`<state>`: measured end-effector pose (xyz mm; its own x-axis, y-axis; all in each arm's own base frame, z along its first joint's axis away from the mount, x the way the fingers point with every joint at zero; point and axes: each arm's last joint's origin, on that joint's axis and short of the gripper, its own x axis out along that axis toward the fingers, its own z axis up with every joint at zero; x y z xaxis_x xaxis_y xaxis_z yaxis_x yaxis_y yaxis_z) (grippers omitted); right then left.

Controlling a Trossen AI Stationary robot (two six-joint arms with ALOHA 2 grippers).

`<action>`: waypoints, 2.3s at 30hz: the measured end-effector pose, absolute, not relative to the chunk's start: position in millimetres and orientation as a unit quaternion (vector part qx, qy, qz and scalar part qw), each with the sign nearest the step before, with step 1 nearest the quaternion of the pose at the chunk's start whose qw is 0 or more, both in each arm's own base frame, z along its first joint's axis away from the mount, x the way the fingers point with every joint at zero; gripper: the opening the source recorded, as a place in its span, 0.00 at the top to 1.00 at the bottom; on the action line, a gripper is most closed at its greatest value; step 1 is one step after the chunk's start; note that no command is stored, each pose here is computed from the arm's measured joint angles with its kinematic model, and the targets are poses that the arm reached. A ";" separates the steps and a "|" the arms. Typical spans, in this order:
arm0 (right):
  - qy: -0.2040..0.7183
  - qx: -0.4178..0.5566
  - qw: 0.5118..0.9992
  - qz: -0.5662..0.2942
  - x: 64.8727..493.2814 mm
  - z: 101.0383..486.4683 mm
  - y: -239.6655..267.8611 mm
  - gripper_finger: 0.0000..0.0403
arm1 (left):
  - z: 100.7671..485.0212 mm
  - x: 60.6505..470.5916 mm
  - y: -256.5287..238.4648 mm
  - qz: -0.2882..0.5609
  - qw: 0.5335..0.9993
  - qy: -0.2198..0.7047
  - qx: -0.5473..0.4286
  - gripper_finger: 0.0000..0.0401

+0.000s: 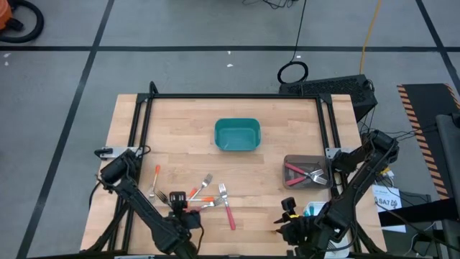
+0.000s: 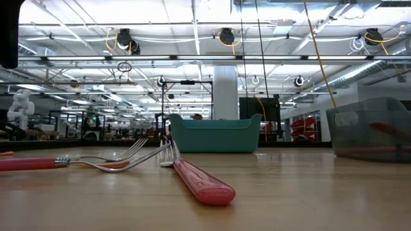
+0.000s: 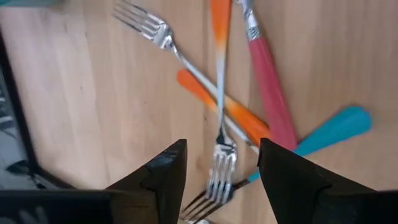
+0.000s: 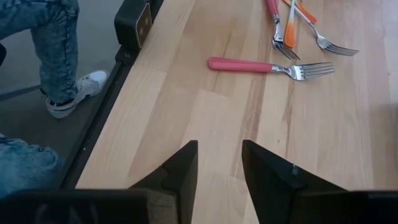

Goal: Sort silverware by color (type)
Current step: Put the pink fork into the black bin

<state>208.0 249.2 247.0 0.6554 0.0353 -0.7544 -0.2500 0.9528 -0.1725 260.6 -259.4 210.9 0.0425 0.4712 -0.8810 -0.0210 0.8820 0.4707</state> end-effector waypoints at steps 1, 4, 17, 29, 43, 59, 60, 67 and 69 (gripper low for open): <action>0.407 -0.132 0.900 0.080 207.7 247.0 249.5 0.71 | 210.1 261.2 -257.6 0.177 0.700 0.670 0.173 0.52; 0.407 -0.135 0.900 0.082 206.9 247.0 250.1 0.71 | 209.6 270.5 -251.6 0.179 0.712 0.655 0.178 0.57; 0.397 -0.167 0.899 0.078 210.2 247.4 247.1 0.71 | 209.1 338.9 -246.3 0.114 0.850 0.501 0.114 0.69; 0.400 -0.153 0.901 0.071 212.5 247.4 245.3 0.71 | 211.5 355.5 -233.6 0.117 0.863 0.475 0.126 0.49; 0.401 -0.144 0.902 0.068 212.2 247.4 245.5 0.71 | 214.4 363.4 -236.6 0.088 0.877 0.450 0.141 0.39; 0.402 -0.144 0.902 0.069 212.0 247.3 245.5 0.71 | 169.6 376.2 -233.8 0.006 0.820 0.518 0.243 0.39; 0.401 -0.144 0.902 0.069 212.0 247.4 245.6 0.71 | 169.0 377.0 -232.8 0.007 0.820 0.518 0.242 0.39; 0.400 -0.143 0.903 0.069 212.2 247.5 245.8 0.71 | 167.7 379.8 -228.4 -0.031 0.809 0.534 0.244 0.39; 0.400 -0.140 0.903 0.068 212.2 247.6 245.8 0.71 | 167.5 380.6 -227.3 -0.050 0.803 0.537 0.256 0.39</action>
<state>212.2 245.8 247.6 0.6711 0.0111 -0.7413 -0.2346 0.9517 -0.1982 380.6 -227.3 167.5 0.4190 0.1940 -0.8870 0.3551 0.8641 0.3567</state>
